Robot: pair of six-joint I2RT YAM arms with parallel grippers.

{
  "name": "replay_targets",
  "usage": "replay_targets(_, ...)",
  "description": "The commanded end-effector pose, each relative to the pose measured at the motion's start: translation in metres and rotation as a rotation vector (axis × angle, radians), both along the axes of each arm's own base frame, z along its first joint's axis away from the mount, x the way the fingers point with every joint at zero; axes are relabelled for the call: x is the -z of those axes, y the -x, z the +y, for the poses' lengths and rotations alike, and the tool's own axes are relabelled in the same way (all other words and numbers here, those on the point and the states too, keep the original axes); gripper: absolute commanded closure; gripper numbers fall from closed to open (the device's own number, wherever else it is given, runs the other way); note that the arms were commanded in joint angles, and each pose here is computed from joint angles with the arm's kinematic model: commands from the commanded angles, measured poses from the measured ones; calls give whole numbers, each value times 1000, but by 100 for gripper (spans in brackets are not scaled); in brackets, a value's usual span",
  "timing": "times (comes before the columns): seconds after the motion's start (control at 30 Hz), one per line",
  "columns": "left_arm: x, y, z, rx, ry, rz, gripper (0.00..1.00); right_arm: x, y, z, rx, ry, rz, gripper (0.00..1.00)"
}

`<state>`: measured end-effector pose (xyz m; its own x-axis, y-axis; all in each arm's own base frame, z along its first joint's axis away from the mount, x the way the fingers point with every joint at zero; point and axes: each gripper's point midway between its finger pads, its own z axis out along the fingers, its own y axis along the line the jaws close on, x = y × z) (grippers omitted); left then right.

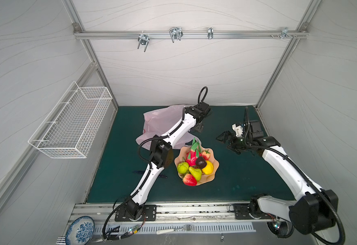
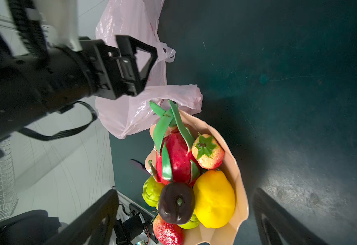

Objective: Place the fruits into the plastic bag

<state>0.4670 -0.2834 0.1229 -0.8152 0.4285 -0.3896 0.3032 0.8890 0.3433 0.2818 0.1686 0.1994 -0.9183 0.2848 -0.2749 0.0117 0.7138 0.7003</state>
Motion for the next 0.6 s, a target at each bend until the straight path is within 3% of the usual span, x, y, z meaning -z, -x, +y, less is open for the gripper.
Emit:
replay_targets(0.0,18,-3,18,11,-196,-25,4,-8,1,2,-28,-20,-34,1)
replay_targets(0.2,43,-3,46,12,-405,-29,5,-6,3,2,-29,-32,-36,1)
replay_targets(0.27,43,-4,55,0,-435,-35,13,-7,3,2,-27,-36,-42,1)
replay_targets(0.37,27,-9,69,-51,-404,-75,44,-6,1,2,-18,-42,-43,1)
replay_targets(0.43,22,-12,75,-54,-367,-93,58,-4,-2,1,-7,-47,-45,1)
replay_targets(0.53,20,-8,91,-82,-339,-66,89,3,-7,1,16,-63,-33,1)
replay_targets(0.57,20,-6,96,-90,-330,-52,94,4,-10,1,21,-68,-31,1)
